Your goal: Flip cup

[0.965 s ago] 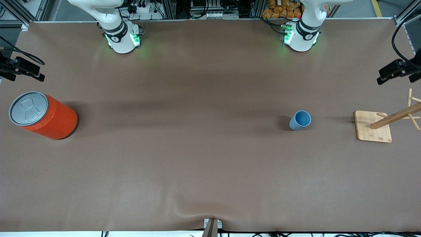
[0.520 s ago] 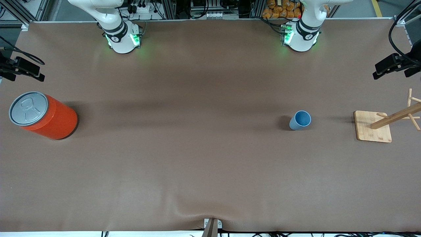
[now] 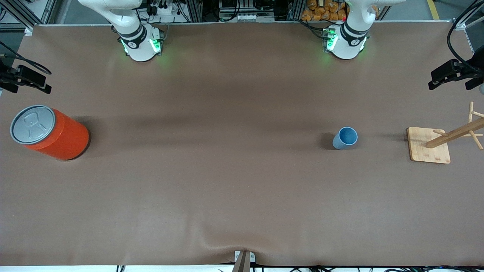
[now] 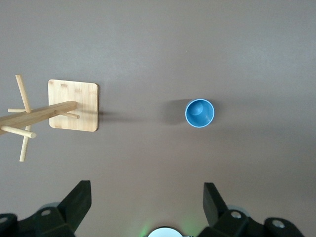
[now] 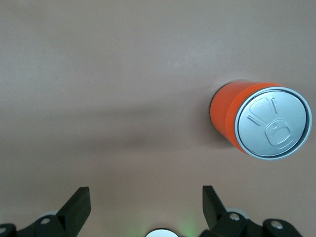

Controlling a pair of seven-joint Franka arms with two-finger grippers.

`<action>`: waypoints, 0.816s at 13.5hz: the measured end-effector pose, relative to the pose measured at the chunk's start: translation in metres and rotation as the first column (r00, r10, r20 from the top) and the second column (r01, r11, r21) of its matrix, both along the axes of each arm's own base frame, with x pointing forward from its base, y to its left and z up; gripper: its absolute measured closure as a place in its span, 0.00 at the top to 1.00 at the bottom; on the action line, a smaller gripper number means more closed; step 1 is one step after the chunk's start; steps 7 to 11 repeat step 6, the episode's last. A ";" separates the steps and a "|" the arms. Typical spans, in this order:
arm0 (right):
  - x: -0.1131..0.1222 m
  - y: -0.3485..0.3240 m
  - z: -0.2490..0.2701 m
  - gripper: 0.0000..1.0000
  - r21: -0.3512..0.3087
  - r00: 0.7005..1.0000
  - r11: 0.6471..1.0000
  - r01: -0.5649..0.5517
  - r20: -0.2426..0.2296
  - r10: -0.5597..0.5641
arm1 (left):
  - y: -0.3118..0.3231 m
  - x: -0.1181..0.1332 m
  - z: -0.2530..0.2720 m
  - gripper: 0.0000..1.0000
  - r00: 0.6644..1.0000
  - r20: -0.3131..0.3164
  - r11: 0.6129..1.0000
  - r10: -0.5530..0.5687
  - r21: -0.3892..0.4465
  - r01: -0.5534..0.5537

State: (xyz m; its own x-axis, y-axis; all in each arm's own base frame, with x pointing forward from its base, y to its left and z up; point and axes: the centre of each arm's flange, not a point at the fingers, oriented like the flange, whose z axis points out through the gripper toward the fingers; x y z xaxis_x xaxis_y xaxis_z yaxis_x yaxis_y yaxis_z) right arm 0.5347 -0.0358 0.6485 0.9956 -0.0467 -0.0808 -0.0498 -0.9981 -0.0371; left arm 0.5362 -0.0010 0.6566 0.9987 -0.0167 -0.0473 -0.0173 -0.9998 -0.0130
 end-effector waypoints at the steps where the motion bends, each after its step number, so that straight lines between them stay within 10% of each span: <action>1: 0.000 0.000 0.000 1.00 0.000 1.000 1.000 0.000 0.000 0.000 | 0.000 0.000 0.000 1.00 1.000 0.000 1.000 0.000 0.000 0.000; 11: 0.000 0.000 0.000 1.00 0.000 1.000 1.000 0.000 0.000 0.000 | 0.001 0.000 -0.002 1.00 1.000 -0.004 1.000 0.002 0.000 -0.002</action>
